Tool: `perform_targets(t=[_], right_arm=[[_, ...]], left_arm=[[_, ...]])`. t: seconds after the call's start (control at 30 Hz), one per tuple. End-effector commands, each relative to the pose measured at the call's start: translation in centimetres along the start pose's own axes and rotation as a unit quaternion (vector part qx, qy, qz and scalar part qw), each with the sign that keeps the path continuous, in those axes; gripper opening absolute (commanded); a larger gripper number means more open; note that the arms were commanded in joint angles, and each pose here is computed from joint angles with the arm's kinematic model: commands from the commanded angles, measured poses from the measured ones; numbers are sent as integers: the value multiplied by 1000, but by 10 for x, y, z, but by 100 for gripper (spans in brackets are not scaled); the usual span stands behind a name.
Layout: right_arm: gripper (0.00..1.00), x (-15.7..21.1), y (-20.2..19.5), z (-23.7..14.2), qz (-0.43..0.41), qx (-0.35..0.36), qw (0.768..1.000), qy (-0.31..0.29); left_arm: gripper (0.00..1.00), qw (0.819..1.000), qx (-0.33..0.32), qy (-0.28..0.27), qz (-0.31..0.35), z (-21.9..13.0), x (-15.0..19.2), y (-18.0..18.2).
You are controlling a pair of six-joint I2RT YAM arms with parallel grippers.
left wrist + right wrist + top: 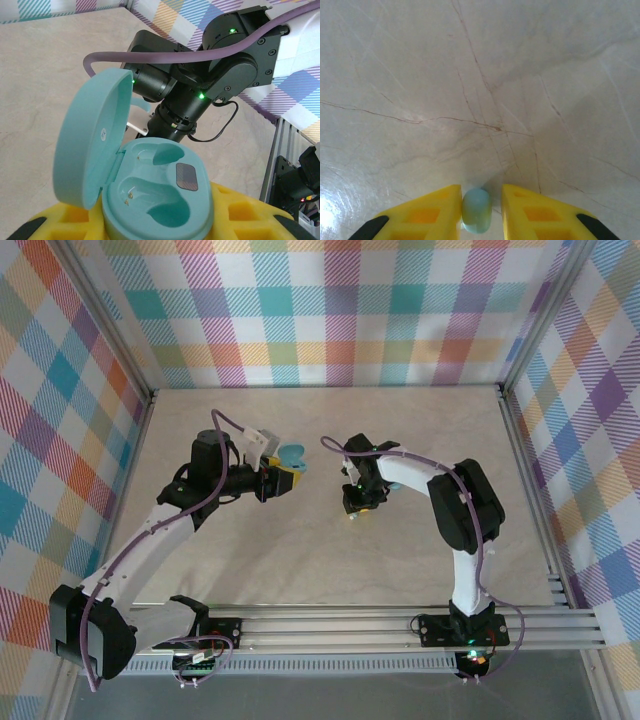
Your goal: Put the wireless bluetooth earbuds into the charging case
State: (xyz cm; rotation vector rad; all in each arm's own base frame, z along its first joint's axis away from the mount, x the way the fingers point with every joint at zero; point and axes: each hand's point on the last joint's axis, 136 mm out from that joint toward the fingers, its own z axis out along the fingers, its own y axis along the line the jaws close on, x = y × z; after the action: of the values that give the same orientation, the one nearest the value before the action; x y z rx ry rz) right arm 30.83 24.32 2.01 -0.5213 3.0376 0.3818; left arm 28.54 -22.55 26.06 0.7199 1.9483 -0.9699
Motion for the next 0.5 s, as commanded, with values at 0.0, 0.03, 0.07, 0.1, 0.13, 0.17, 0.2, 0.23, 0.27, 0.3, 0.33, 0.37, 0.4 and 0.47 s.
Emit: perform_targets(t=[0.0, 0.03, 0.07, 0.1, 0.13, 0.17, 0.2, 0.23, 0.27, 0.3, 0.33, 0.37, 0.4, 0.47], right_arm=[[28, 4, -1, 7, -15, 8, 1000, 11], [27, 5, -1, 7, -16, 9, 1000, 13], [27, 5, 0, 7, -17, 9, 1000, 14], [27, 5, 0, 8, -17, 9, 1000, 15], [27, 5, 1, 7, -17, 9, 1000, 16], [27, 5, 1, 7, -15, 8, 1000, 15], [27, 5, 3, 7, -14, 5, 1000, 16], [27, 5, 4, 6, -11, 3, 1000, 16], [27, 5, 7, 7, -9, -1, 1000, 17], [27, 5, 8, 7, -7, -3, 1000, 17], [26, 5, 10, 7, -6, -5, 1000, 17], [25, 6, 12, 8, -6, -6, 1000, 17], [24, 6, 13, 8, -6, -6, 1000, 17], [22, 6, 15, 9, -7, -7, 1000, 18]], left_arm=[[14, 1000, 1, -16, 9, -1, -11, 0], [14, 1000, 1, -16, 9, 0, -11, 1], [14, 1000, 2, -15, 8, 0, -11, 0], [14, 1000, 1, -16, 9, 0, -11, 1], [14, 1000, 1, -16, 10, 0, -11, 1], [14, 1000, 1, -16, 9, 0, -11, 1], [14, 1000, 1, -16, 10, 0, -12, 1], [14, 1000, 1, -15, 8, 1, -11, 2], [14, 1000, 2, -15, 8, 1, -11, 2], [14, 1000, 2, -15, 9, 1, -11, 1], [14, 1000, 2, -14, 8, 1, -11, 2], [14, 1000, 2, -14, 8, 1, -11, 2], [14, 1000, 2, -14, 9, 2, -11, 2], [14, 1000, 2, -14, 9, 1, -11, 1]])
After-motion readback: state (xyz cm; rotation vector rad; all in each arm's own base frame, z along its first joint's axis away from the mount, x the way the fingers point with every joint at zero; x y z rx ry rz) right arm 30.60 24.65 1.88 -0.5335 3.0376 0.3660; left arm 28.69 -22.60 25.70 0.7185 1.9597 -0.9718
